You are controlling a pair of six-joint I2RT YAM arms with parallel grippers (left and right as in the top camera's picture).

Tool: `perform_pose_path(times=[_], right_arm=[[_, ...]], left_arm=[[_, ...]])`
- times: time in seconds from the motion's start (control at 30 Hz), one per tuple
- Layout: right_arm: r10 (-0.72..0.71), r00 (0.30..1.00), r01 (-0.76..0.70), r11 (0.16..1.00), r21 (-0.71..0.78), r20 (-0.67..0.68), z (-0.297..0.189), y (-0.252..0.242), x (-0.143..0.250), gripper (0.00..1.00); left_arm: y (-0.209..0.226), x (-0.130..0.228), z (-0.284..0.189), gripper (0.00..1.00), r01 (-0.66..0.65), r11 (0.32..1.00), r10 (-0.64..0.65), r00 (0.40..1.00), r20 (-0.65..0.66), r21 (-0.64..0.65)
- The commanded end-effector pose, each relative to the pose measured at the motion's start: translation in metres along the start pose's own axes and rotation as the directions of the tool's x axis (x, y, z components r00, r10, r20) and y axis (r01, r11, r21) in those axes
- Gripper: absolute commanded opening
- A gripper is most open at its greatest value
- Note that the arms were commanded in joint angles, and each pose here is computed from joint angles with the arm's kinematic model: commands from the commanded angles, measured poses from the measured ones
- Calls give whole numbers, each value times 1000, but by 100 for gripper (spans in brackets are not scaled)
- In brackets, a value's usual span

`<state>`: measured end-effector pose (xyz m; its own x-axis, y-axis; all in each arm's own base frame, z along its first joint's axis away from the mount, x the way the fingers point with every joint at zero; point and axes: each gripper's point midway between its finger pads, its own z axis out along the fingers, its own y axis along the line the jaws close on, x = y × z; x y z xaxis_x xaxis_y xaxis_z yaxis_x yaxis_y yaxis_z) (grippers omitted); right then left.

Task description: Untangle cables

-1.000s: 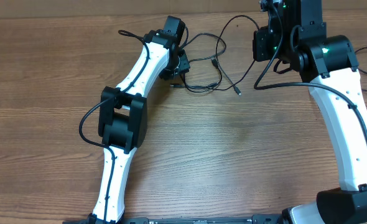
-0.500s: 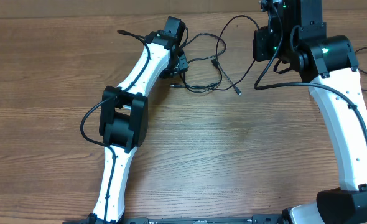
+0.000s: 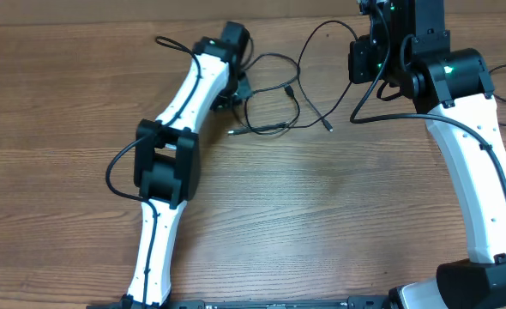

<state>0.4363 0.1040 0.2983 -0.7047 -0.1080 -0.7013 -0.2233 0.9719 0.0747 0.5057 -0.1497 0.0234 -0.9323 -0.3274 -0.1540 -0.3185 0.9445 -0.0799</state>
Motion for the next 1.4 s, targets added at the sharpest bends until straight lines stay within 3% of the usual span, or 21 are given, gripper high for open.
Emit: perform_pose_path(times=[0.0, 0.2, 0.63, 0.9, 1.03, 1.37], right_arm=[[5, 1000, -5, 1000, 0, 26, -9, 0, -4, 4], [6, 1000, -6, 1000, 0, 26, -9, 0, -5, 4], [5, 999, -5, 1000, 9, 37, -9, -2, -7, 4], [5, 999, -12, 977, 211, 32, -13, -36, -5, 4], [5, 1000, -14, 939, 345, 28, -19, -60, -3, 4], [99, 993, -114, 960, 258, 69, -15, -46, -7, 4]], left_arm=[[24, -41, -57, 4, 75, 997, -79, 990, 119, 32], [64, -55, -87, 4, 155, 988, -157, 978, 135, 28], [93, -44, -63, 4, 187, 981, -183, 980, 79, -52], [141, -54, -64, 4, 216, 939, -168, 968, 189, -269], [169, -51, -71, 4, 304, 880, -232, 945, 229, -364], [157, -41, -61, 4, 325, 909, -299, 945, 133, -262]])
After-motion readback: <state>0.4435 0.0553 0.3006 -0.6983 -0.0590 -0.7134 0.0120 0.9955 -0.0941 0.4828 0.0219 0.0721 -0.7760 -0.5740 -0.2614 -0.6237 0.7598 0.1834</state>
